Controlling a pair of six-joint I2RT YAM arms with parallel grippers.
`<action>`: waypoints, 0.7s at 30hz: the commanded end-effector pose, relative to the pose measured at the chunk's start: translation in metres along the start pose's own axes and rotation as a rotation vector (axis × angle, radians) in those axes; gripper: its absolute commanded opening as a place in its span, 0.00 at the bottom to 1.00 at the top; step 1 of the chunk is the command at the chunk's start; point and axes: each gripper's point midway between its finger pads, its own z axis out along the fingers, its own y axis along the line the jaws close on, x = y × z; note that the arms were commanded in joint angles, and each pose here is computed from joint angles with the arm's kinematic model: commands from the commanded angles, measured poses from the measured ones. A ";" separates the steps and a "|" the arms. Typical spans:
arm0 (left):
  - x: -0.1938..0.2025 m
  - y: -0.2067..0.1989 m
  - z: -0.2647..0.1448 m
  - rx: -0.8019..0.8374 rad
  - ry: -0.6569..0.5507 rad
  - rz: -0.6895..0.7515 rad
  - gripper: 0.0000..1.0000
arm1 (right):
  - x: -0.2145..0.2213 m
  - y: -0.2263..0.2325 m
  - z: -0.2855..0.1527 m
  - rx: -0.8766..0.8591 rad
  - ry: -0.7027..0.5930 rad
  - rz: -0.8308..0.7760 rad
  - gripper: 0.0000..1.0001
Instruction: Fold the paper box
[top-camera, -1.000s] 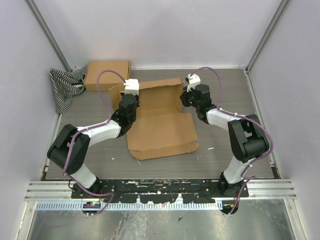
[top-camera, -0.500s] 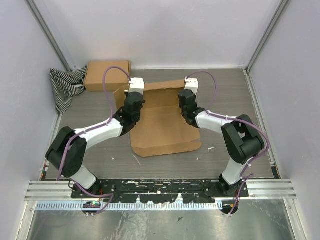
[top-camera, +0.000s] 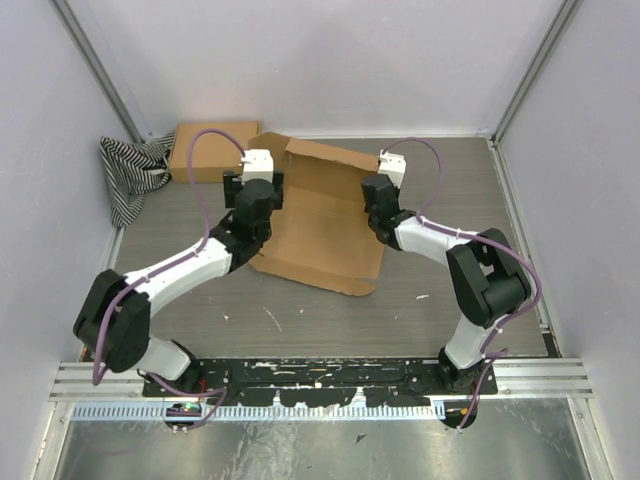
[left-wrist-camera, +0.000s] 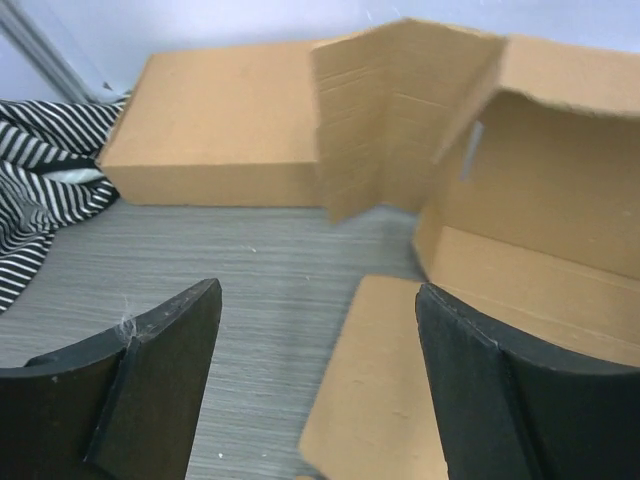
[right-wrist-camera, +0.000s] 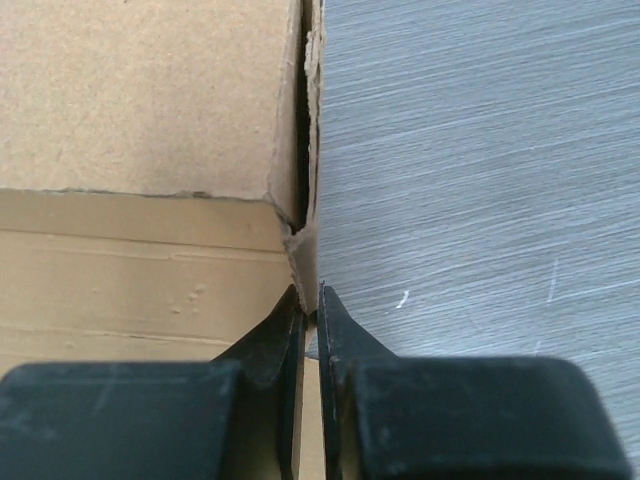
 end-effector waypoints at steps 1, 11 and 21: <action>-0.051 0.041 -0.001 -0.052 -0.080 -0.112 0.85 | 0.001 -0.032 -0.007 0.042 0.056 -0.041 0.01; -0.019 0.067 0.072 0.125 0.125 -0.242 0.82 | -0.018 -0.058 -0.013 -0.207 0.082 -0.093 0.01; 0.048 0.030 0.067 0.308 0.116 -0.258 0.77 | -0.019 -0.031 -0.026 -0.478 0.128 -0.178 0.01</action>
